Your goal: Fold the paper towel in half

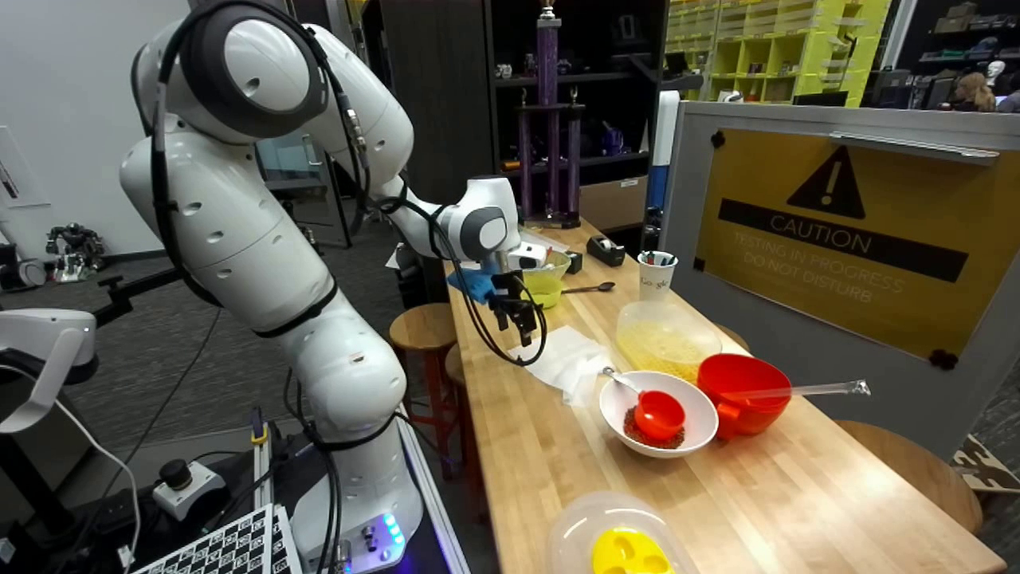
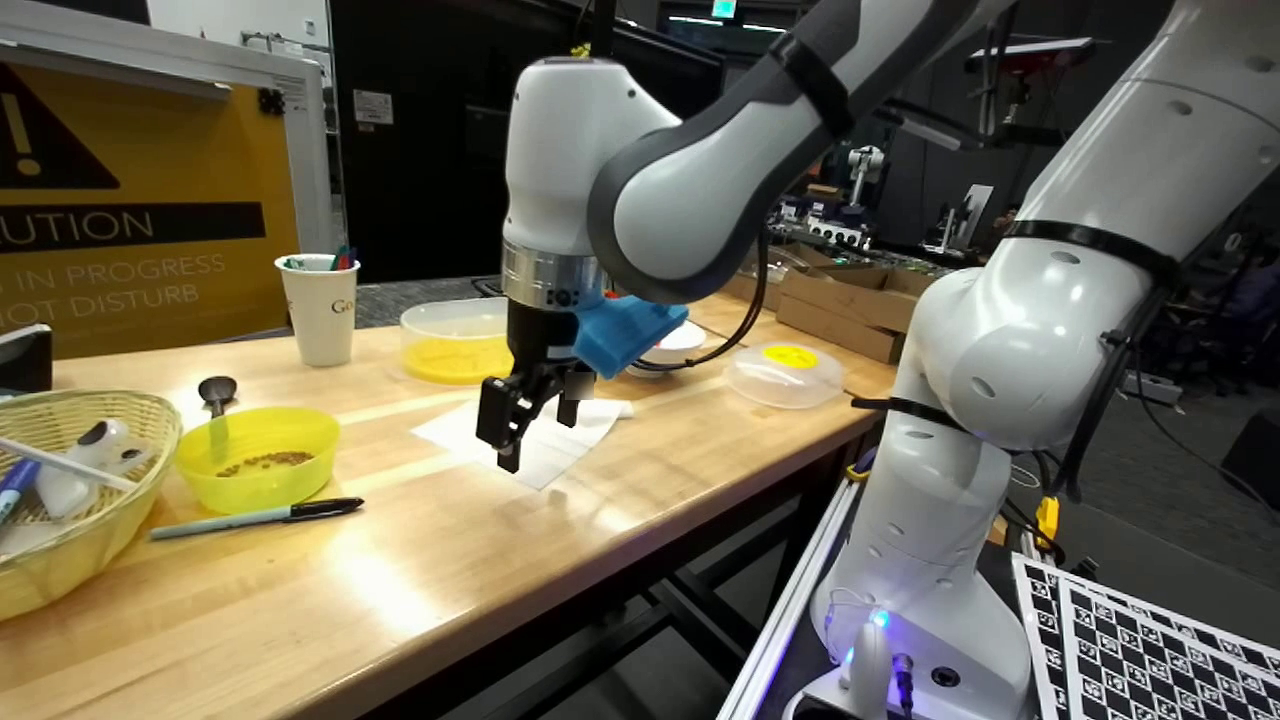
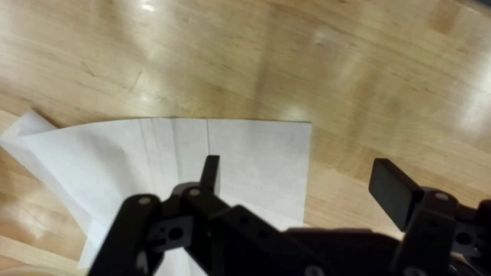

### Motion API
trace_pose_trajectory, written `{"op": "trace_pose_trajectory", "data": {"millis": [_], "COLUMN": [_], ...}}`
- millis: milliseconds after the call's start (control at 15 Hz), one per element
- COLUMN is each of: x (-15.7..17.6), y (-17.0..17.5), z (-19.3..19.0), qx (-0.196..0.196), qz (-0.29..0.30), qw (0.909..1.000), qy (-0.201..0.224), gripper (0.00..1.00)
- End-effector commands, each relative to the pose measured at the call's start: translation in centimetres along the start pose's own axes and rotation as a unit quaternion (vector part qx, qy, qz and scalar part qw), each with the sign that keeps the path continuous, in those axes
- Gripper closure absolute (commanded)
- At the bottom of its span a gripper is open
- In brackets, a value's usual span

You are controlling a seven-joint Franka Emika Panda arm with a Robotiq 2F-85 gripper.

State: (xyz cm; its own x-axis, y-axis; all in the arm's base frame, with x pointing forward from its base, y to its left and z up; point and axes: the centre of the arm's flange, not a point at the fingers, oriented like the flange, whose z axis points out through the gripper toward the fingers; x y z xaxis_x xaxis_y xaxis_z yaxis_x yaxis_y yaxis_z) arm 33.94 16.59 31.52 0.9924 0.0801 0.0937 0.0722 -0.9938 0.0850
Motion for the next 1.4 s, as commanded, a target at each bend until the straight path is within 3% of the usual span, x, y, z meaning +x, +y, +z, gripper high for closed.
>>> {"op": "trace_pose_trajectory", "data": {"millis": [0, 1333], "x": [-1.3, -3.1], "y": [1.2, -0.5], "z": [2.1, 3.5], "qx": [-0.015, -0.013], "qz": [0.001, 0.007], "qw": [0.9998, 0.9996], "qy": [0.010, -0.024], "gripper": [0.00, 0.00]}}
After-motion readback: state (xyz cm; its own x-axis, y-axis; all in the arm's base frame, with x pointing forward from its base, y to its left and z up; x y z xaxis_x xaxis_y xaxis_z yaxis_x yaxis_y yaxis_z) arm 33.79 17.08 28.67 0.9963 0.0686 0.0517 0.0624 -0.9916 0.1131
